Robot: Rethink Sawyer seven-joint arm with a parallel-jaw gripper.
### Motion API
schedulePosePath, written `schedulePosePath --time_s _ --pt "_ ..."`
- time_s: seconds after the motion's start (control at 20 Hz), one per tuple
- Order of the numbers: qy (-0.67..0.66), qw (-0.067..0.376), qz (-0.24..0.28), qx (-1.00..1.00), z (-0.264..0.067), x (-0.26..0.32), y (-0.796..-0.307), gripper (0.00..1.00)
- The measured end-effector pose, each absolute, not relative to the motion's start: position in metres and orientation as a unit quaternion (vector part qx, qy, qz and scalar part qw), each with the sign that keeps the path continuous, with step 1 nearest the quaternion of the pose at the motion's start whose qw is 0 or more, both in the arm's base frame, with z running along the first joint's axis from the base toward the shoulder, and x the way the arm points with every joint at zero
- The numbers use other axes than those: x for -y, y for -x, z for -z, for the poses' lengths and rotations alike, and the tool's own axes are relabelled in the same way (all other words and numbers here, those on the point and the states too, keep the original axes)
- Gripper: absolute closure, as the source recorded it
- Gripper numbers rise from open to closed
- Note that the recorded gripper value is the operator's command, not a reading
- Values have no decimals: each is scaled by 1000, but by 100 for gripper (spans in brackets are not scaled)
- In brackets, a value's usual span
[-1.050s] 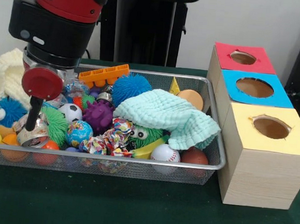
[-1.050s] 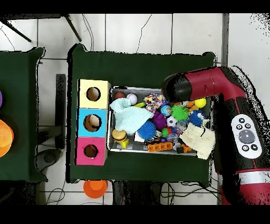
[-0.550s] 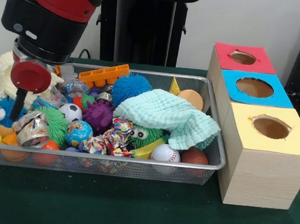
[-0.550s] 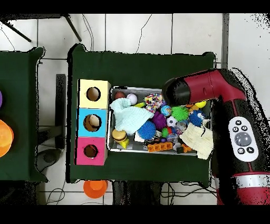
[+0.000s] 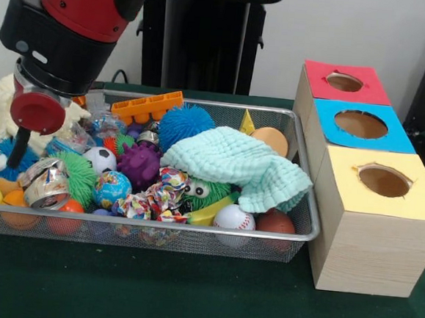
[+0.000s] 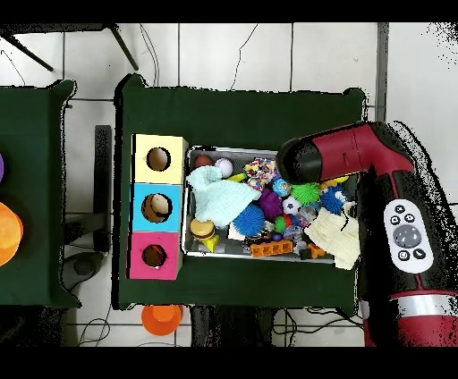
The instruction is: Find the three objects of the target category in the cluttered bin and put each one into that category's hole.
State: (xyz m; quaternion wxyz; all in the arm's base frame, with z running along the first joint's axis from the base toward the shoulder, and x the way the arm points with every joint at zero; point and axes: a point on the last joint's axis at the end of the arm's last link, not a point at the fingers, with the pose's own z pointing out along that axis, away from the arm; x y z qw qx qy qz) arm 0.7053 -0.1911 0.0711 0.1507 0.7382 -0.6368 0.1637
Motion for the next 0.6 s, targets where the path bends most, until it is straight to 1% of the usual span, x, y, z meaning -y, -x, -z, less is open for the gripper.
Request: schedulePosePath --time_s 0.6 --pt "-743 171 -126 634 -20 187 -680 0"
